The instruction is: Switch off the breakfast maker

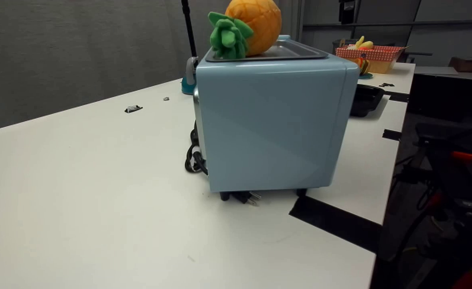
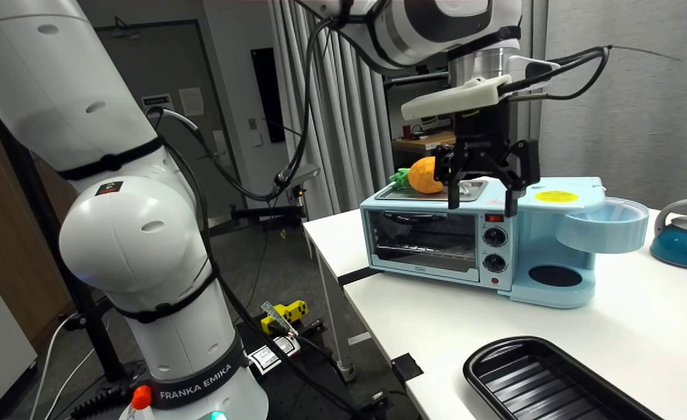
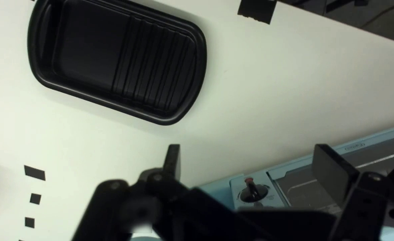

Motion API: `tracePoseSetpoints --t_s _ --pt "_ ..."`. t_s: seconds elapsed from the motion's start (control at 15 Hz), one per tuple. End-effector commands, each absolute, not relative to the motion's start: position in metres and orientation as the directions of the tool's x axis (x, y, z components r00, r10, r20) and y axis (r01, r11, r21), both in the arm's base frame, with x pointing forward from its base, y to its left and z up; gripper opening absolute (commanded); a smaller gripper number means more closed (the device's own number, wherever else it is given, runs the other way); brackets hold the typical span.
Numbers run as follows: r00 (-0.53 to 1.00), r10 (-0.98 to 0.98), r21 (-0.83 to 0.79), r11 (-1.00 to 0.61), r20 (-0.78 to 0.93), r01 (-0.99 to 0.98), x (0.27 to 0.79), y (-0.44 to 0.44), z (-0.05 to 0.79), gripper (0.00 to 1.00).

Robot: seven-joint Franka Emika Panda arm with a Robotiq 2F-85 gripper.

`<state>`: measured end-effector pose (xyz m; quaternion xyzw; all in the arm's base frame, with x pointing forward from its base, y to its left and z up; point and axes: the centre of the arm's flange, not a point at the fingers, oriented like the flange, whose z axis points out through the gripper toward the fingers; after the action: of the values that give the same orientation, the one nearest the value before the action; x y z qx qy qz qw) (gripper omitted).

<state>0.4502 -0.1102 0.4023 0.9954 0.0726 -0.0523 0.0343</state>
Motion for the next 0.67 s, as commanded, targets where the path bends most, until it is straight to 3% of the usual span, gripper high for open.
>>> tracePoseSetpoints --t_s 0.0,0.6 --pt "0.943 0.254 0.098 -0.955 -0.216 0.280 0.468 -0.121 0.400 1.00" --pt "0.913 0.339 0.131 -0.918 -0.227 0.374 0.481 -0.103 0.365 1.00"
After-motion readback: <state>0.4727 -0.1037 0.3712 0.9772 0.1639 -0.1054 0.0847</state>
